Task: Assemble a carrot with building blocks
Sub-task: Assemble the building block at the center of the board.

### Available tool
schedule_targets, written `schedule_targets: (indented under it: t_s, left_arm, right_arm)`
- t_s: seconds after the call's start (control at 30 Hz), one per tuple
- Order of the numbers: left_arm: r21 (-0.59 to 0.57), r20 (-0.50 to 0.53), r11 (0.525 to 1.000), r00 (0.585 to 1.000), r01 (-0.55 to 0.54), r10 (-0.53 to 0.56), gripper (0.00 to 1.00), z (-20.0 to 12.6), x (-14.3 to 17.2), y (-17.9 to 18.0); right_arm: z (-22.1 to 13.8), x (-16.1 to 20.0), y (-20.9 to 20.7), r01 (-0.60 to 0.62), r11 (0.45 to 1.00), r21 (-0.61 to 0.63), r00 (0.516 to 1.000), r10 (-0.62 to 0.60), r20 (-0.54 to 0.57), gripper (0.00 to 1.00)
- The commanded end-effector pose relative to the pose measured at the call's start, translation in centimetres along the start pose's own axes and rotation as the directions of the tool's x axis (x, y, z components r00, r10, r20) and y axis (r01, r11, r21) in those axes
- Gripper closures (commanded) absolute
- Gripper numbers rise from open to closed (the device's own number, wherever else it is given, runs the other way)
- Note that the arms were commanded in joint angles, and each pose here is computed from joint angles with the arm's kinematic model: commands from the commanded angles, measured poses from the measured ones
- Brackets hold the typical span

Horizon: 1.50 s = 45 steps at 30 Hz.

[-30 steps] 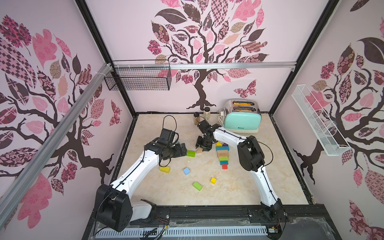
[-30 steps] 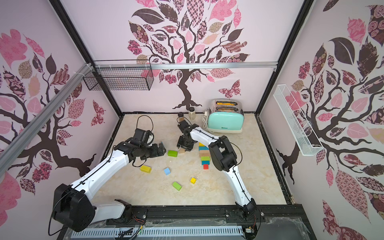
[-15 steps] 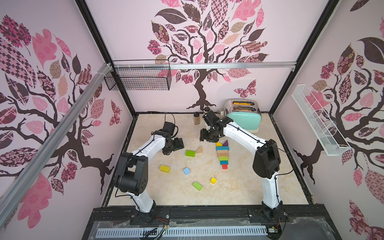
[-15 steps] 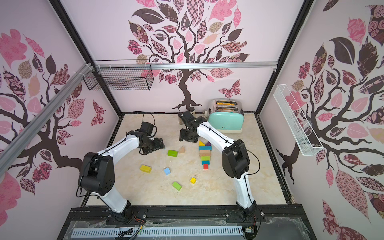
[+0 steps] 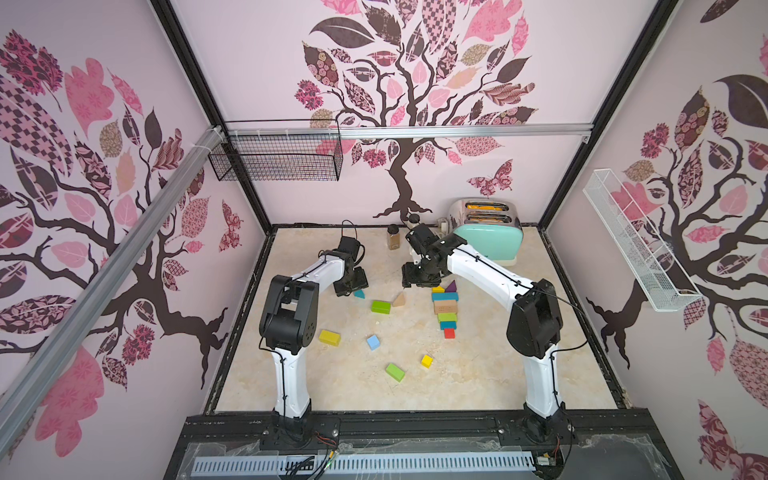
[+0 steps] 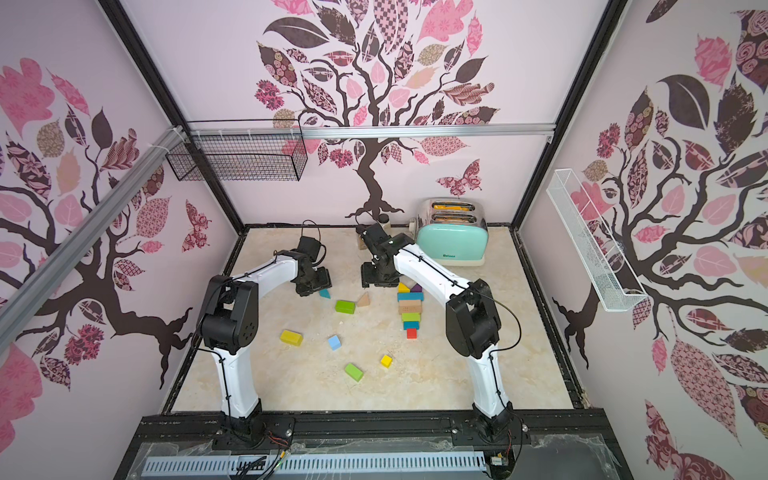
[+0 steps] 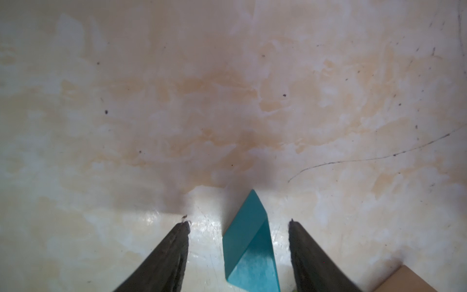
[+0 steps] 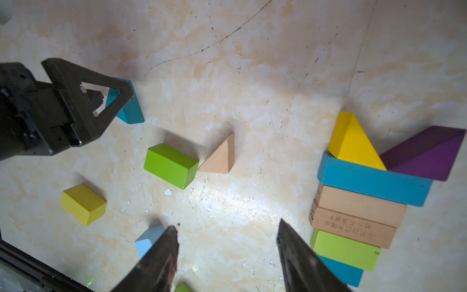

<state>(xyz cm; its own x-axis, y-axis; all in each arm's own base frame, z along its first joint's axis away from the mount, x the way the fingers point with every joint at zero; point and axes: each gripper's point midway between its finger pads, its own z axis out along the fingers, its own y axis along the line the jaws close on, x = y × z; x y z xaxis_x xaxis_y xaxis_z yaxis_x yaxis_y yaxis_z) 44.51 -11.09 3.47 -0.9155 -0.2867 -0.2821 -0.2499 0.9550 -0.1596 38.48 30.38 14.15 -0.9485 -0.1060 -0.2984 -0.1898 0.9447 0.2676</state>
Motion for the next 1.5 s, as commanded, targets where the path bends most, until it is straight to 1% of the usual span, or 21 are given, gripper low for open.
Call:
schedule_targets:
  t_s: [0.0, 0.2, 0.27, 0.33, 0.43, 0.57, 0.63, 0.87, 1.0, 1.1, 1.3, 1.47]
  left_arm:
    - [-0.008, 0.002, 1.000, 1.000, 0.000, 0.000, 0.38, 0.0, -0.2, 0.0]
    - [0.007, -0.029, 1.000, 1.000, 0.000, 0.000, 0.45, 0.0, 1.7, -0.5]
    - [0.022, -0.037, 1.000, 0.999, 0.008, -0.007, 0.49, 0.1, 2.3, -0.9]
    - [0.039, -0.039, 0.999, 0.999, 0.015, -0.013, 0.56, 0.0, 2.6, -1.5]
    - [0.052, -0.043, 0.998, 0.999, 0.019, -0.017, 0.57, 0.0, 2.9, -2.2]
    - [0.088, -0.055, 0.995, 0.997, 0.049, -0.044, 0.64, 0.1, 3.3, -3.2]
    - [0.098, -0.054, 0.993, 0.997, 0.059, -0.054, 0.65, 0.1, 3.4, -3.6]
    - [0.127, -0.037, 0.987, 0.995, 0.101, -0.097, 0.65, -0.7, 3.2, -5.1]
    - [0.127, -0.028, 0.987, 0.995, 0.098, -0.095, 0.65, -1.0, 2.8, -5.4]
    - [0.120, -0.036, 0.988, 0.995, 0.095, -0.091, 0.65, -1.0, 3.3, -5.6]
    - [0.118, -0.050, 0.988, 0.994, 0.103, -0.098, 0.60, -1.2, 4.5, -5.5]
    - [0.120, -0.048, 0.987, 0.994, 0.107, -0.102, 0.54, -1.5, 4.9, -5.3]
  right_arm:
    - [-1.5, -0.1, -0.5, 0.015, 1.000, 0.001, 1.000, -0.015, 0.017, 0.34]
    - [-1.4, -0.2, -1.0, 0.000, 1.000, -0.006, 1.000, 0.000, 0.010, 0.34]
    - [-1.2, -0.1, -1.1, -0.002, 1.000, -0.006, 1.000, 0.002, 0.003, 0.34]
    - [-1.1, 0.1, -1.1, -0.003, 1.000, -0.008, 1.000, 0.003, -0.002, 0.34]
    - [-0.9, 0.2, -1.3, -0.004, 1.000, -0.003, 1.000, 0.004, -0.008, 0.34]
    - [-0.9, 0.4, -1.3, -0.004, 1.000, -0.002, 1.000, 0.004, -0.009, 0.34]
    - [-0.8, 0.5, -1.4, -0.005, 1.000, 0.000, 1.000, 0.005, -0.010, 0.34]
    - [-0.4, 0.8, -1.6, -0.009, 1.000, -0.003, 1.000, 0.009, -0.021, 0.34]
    - [-0.3, 0.9, -1.5, -0.009, 1.000, -0.010, 1.000, 0.009, -0.024, 0.34]
    - [-0.2, 1.1, -1.5, -0.009, 1.000, -0.011, 0.999, 0.009, -0.031, 0.34]
    - [0.1, 1.2, -1.5, -0.012, 1.000, -0.017, 0.999, 0.011, -0.035, 0.34]
    - [0.4, 1.3, -1.4, -0.020, 1.000, -0.024, 0.999, 0.019, -0.042, 0.34]
